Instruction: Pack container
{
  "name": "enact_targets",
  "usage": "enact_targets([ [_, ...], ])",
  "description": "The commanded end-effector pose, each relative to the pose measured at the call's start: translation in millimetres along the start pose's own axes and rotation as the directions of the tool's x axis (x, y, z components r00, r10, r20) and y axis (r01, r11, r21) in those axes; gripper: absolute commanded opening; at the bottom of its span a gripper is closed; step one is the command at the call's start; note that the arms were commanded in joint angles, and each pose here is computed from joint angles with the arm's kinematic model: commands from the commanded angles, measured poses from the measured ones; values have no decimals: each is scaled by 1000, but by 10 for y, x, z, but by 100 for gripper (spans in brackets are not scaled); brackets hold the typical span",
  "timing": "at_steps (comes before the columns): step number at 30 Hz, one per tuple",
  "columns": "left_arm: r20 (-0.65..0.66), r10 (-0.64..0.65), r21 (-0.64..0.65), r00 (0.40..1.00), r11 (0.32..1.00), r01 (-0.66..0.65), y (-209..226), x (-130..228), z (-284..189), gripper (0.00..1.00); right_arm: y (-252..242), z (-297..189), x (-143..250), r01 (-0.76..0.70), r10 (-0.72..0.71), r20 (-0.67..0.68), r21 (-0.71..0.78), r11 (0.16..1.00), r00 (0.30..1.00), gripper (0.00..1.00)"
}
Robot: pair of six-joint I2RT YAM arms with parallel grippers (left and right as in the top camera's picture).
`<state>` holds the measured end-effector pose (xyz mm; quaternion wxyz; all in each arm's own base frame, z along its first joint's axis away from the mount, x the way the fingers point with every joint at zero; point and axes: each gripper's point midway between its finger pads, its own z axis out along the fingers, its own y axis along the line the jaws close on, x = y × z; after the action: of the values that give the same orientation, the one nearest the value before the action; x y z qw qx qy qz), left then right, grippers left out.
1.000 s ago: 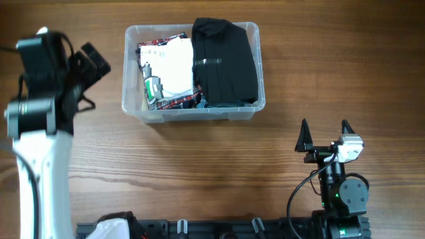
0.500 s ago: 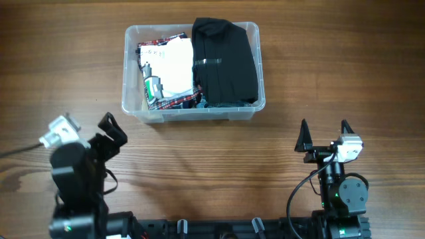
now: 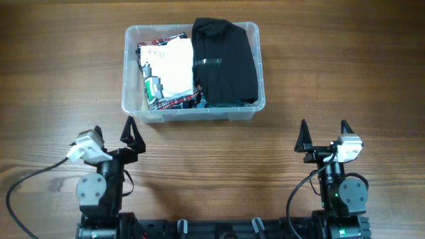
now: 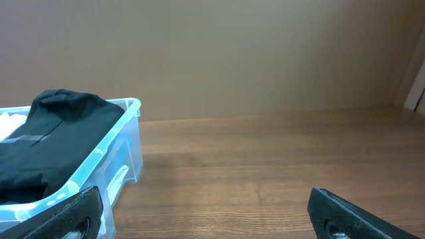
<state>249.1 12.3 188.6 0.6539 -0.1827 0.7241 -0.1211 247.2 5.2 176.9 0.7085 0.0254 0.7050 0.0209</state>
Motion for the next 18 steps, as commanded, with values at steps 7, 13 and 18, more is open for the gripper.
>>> enact_targets([
  [7,22,114,36,993,993,-115,-2,117,-9,100,8,-2,-8,10,-10,6,-7,1000,1000,100],
  [13,28,128,56,991,990,-129,-2,190,-17,100,8,-2,-8,10,-10,6,-7,1000,1000,100],
  [18,18,128,53,992,990,-129,42,286,-3,100,8,-2,-8,9,-9,6,-7,1000,1000,100],
])
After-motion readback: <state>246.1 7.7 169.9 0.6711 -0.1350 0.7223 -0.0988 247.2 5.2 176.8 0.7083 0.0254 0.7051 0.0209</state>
